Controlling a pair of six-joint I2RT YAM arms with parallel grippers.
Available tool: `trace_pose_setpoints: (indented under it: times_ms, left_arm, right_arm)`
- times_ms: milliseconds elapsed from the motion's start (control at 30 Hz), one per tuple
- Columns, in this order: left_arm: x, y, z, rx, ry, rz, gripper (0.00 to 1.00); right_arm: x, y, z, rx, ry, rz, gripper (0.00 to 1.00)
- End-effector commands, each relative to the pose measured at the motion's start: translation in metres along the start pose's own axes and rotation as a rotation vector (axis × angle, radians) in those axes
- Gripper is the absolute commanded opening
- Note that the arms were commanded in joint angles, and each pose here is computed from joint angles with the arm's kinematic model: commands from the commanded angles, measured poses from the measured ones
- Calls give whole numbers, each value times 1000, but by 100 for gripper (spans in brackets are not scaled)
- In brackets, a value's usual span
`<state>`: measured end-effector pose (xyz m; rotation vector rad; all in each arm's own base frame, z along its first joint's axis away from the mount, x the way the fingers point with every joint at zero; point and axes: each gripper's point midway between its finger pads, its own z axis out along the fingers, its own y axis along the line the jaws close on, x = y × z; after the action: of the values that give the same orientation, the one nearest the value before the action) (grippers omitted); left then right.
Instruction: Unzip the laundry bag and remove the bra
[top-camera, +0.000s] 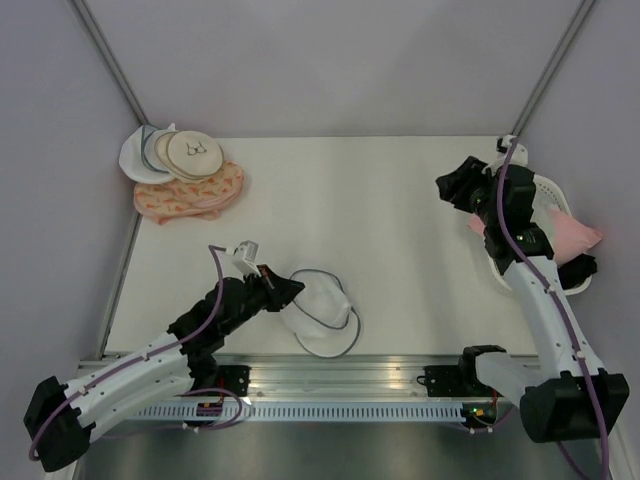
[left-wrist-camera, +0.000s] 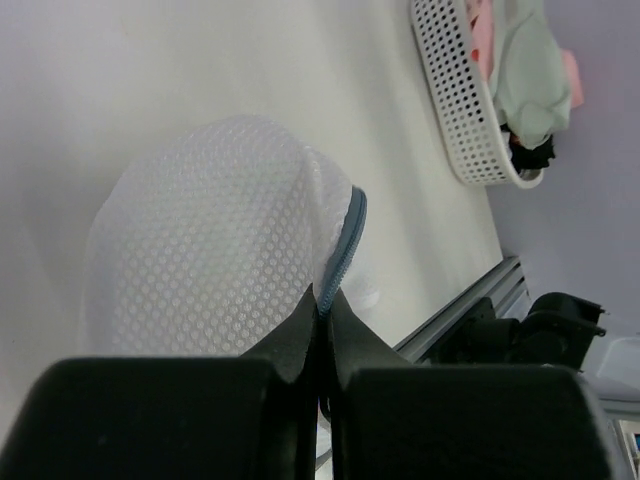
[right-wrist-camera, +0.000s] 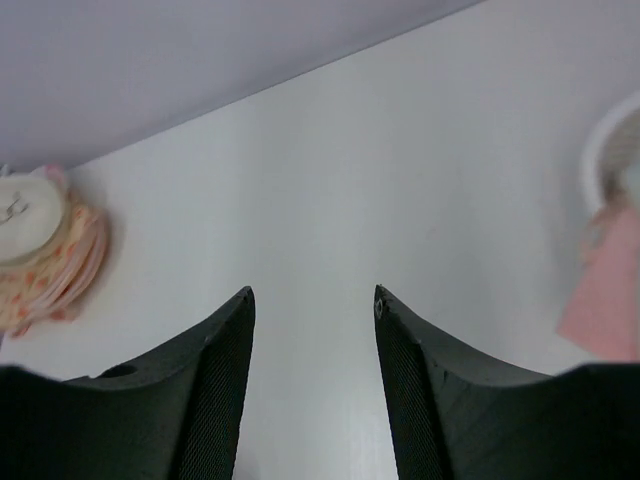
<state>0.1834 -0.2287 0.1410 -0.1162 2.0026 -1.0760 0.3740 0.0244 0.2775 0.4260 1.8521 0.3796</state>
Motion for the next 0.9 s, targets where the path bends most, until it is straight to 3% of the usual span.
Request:
trace_pose_setpoints:
  times_ms: [0, 333, 600, 700, 867]
  left_arm:
    - [-53, -47, -9, 106, -157, -38, 2]
    - [-104, -116, -26, 231, -218, -39, 2]
    - [-136, -181, -23, 436, -271, -16, 2]
    - [-141, -174, -17, 405, -303, -59, 2]
    - [-136, -99, -36, 348, -503, -235, 2]
  right_arm:
    - [51, 37, -28, -149, 139, -92, 57]
    - [192, 85, -87, -473, 432, -114, 57]
    - [168, 42, -77, -206, 297, -140, 60]
    - [164, 38, -76, -175, 284, -151, 60]
    - [174, 27, -71, -146, 304, -184, 60]
